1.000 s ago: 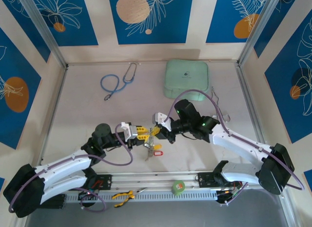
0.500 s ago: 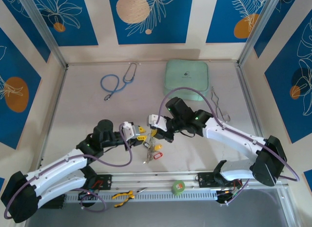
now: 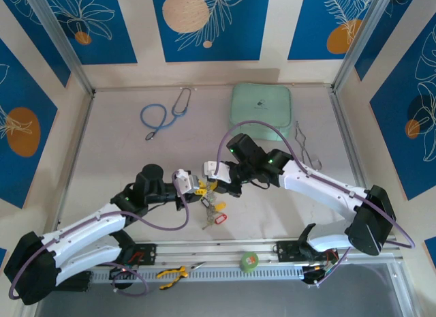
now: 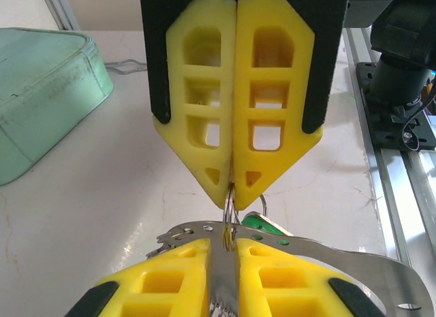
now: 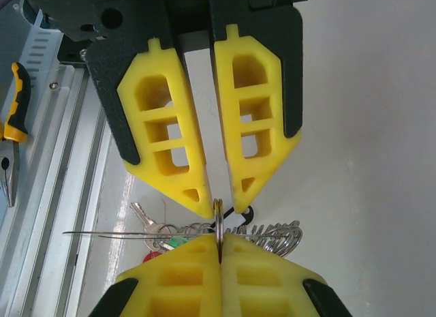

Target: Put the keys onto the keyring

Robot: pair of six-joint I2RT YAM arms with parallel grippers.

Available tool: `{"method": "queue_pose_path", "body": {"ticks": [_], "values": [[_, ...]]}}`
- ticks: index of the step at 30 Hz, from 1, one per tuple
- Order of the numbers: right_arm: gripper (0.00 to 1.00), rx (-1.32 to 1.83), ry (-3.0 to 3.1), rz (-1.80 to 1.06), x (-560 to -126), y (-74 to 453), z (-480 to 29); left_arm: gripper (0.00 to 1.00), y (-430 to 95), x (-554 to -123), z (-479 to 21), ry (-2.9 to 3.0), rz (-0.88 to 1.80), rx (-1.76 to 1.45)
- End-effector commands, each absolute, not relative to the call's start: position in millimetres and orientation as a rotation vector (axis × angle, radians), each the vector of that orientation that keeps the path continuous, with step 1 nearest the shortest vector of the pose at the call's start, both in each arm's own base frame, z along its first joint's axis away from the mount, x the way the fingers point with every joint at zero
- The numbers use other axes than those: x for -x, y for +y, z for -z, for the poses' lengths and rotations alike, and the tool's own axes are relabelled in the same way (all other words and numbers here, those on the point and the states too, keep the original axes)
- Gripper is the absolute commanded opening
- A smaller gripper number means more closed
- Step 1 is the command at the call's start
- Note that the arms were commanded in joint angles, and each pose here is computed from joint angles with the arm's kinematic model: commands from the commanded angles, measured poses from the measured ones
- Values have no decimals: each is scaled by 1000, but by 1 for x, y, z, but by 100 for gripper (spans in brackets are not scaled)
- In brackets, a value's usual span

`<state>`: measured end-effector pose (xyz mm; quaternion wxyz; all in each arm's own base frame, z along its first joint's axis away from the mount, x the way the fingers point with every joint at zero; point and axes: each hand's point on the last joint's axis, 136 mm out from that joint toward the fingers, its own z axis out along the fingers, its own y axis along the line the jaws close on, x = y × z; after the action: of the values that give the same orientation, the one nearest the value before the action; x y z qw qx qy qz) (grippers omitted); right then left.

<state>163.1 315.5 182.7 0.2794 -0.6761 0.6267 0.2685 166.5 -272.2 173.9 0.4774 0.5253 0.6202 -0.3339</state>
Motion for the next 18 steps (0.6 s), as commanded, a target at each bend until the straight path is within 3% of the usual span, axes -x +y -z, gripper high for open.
{"method": "queue_pose_path", "body": {"ticks": [1,6,10,14,18], "values": [[0,1848,1630,-730,-160,322,-191,17,-280,-165,-194,1430,830,-1303],[0,1852,1620,-741,-159,325,-192,15,-281,-167,-199,1413,832,-1294],[0,1817,1602,-779,-158,326,-200,3,-281,-167,-202,1399,836,-1281],[25,1678,1603,-862,-164,319,-217,0,-282,-167,-204,1385,848,-1262],[31,1535,1657,-964,-169,307,-221,0,-283,-168,-208,1358,872,-1212]]}}
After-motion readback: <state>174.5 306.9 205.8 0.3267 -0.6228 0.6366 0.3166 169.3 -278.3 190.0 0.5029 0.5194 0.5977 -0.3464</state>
